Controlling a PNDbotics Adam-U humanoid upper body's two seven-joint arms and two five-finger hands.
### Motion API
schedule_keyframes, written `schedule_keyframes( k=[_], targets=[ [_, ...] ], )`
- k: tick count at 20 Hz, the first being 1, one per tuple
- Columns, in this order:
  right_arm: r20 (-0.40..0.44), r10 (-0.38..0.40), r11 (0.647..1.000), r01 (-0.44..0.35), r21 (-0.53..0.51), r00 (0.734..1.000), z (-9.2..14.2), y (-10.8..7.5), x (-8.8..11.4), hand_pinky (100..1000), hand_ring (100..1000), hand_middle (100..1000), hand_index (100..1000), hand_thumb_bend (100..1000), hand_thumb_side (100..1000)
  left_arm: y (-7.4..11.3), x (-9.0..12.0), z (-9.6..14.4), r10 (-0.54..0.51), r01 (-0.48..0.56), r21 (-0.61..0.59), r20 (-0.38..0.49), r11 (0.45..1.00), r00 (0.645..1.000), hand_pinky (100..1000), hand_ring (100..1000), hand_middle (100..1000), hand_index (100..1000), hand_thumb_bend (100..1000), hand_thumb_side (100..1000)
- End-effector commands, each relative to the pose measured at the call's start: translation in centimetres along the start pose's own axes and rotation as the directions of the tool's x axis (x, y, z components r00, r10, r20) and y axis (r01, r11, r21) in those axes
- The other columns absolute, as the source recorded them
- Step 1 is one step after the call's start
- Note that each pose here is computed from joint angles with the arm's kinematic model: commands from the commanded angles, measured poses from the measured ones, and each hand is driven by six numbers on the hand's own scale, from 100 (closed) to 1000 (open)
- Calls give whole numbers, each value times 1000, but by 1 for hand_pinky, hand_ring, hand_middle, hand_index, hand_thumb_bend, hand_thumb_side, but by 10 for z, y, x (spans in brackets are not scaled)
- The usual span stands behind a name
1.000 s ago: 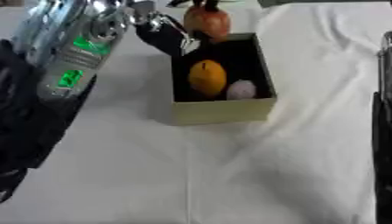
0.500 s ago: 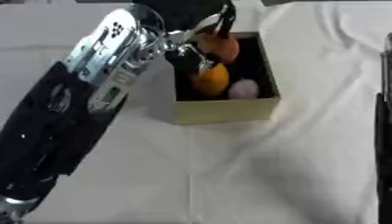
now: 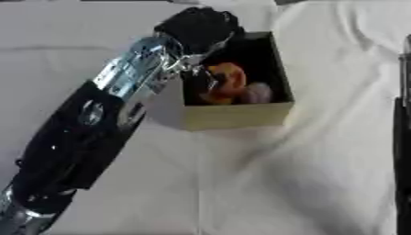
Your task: Pick up objects on the table and place them in the box.
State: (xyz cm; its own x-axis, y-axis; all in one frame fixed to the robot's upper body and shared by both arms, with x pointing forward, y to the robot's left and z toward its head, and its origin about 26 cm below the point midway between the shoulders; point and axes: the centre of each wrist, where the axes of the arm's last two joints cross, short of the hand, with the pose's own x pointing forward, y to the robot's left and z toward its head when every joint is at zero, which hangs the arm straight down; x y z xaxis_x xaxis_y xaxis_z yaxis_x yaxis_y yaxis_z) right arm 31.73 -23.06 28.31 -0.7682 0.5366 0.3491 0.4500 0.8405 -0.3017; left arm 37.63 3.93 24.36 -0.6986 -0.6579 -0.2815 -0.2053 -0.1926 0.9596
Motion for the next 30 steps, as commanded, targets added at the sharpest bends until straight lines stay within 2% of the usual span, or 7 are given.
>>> schedule_keyframes(
  k=[1, 7, 14, 18, 22, 25, 30],
  targets=[
    [25, 2, 1000, -1, -15, 1000, -4, -4, 5, 855, 814, 709, 805, 100, 739, 14, -5, 6, -41, 41, 62, -13, 997, 999, 707, 864, 922, 993, 595, 255],
    [26, 7, 1000, -6, -17, 1000, -4, -5, 4, 855, 814, 710, 804, 100, 739, 53, -22, 38, 50, -35, 325, -37, 945, 998, 634, 789, 860, 945, 459, 365],
    [36, 16, 1000, -15, -20, 999, -5, -5, 5, 855, 816, 712, 804, 100, 734, 89, -44, 80, 306, -338, 528, 151, 779, 940, 523, 687, 772, 864, 160, 507],
    [43, 20, 1000, -19, -24, 999, -6, -6, 5, 854, 817, 713, 804, 100, 730, 99, -55, 104, 406, -447, 635, 221, 629, 887, 529, 678, 769, 874, 113, 557],
    [61, 33, 999, -31, -27, 998, -8, -8, 6, 853, 819, 718, 805, 100, 726, 106, -67, 140, 445, -464, 782, 271, 415, 854, 570, 707, 790, 898, 145, 667],
    [79, 44, 998, -41, -38, 996, -11, -10, 7, 852, 820, 721, 805, 100, 722, 106, -78, 163, 432, -427, 869, 294, 251, 853, 593, 725, 799, 905, 169, 696],
    [114, 61, 997, -56, -47, 992, -15, -13, 8, 853, 823, 726, 806, 100, 715, 83, -101, 189, 386, -348, 935, 294, 76, 874, 621, 741, 802, 906, 204, 665]
  ],
)
